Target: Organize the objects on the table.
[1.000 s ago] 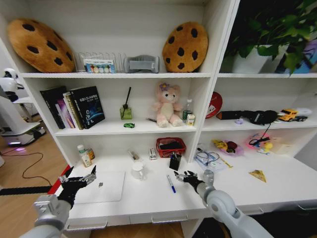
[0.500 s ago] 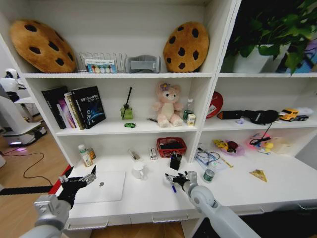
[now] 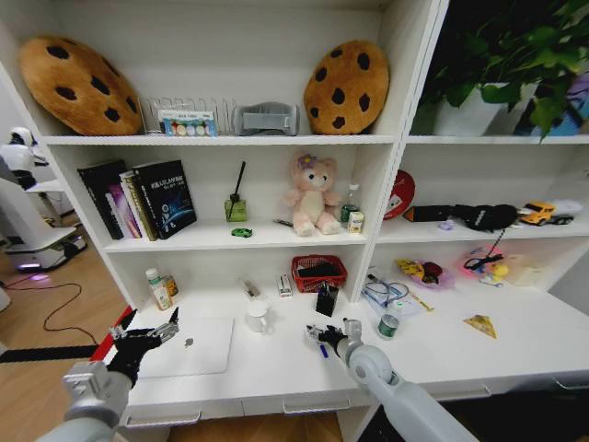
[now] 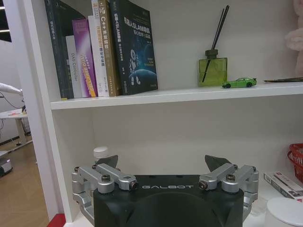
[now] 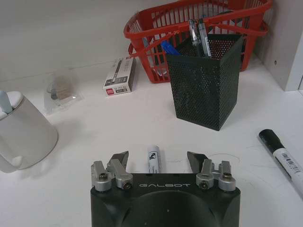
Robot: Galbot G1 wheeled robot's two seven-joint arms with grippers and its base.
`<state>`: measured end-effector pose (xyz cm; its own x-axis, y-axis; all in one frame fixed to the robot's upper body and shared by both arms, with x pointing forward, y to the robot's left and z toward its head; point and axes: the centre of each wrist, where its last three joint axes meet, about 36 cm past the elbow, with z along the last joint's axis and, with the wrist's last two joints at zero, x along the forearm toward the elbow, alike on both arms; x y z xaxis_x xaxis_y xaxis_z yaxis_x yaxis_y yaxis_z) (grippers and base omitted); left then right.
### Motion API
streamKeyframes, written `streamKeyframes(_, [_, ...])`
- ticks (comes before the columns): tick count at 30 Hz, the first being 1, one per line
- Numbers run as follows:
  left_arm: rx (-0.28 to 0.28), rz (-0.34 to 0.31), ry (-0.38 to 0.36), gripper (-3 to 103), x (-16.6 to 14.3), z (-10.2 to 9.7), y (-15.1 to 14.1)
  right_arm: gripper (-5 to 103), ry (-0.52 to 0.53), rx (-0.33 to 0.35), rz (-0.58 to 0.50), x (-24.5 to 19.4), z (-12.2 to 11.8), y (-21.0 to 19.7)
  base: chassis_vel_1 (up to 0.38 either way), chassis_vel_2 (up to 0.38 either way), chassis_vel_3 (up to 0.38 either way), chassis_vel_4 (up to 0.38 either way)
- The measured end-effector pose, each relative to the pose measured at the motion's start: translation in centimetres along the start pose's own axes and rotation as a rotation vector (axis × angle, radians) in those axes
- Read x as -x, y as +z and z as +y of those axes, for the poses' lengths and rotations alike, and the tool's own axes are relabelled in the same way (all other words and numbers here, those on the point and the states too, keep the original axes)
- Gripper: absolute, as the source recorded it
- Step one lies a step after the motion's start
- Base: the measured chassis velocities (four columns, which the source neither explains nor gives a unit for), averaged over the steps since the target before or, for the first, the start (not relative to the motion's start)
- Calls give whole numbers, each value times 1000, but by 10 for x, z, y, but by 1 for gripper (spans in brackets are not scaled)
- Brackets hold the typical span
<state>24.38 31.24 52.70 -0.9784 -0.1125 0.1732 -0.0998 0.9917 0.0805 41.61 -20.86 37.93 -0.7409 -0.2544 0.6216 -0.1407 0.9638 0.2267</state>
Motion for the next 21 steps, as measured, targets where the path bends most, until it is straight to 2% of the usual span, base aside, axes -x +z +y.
streamKeyframes(1, [0,0,0,100,0,0,0,65,5,1,4,2,-2,1,0,0,0,0])
streamKeyframes(2, [0,0,0,100,0,0,0,65,5,1,4,2,-2,1,0,0,0,0])
streamKeyframes(4, [0,0,0,100,0,0,0,54,8,4,14,6,-3,2,0,0,0,0])
streamKeyframes(5, [0,0,0,100,0,0,0,54,8,4,14,6,-3,2,0,0,0,0])
streamKeyframes(7, [0,0,0,100,0,0,0,43,5,7,21,9,-2,2,0,0,0,0])
streamKeyframes(8, [0,0,0,100,0,0,0,43,4,8,23,10,-2,2,0,0,0,0])
streamKeyframes(9, [0,0,0,100,0,0,0,37,2,10,24,11,-2,1,0,0,0,0])
streamKeyframes(10, [0,0,0,100,0,0,0,37,2,10,24,11,-2,1,0,0,0,0])
streamKeyframes(12, [0,0,0,100,0,0,0,26,-4,15,29,13,-1,-1,0,0,0,0])
streamKeyframes(13, [0,0,0,100,0,0,0,26,-4,15,29,13,-1,-1,0,0,0,0])
streamKeyframes(16, [0,0,0,100,0,0,0,11,-5,14,36,16,-1,-1,0,0,0,0])
streamKeyframes(21, [0,0,0,100,0,0,0,10,-1,18,38,18,-1,-3,0,0,0,0])
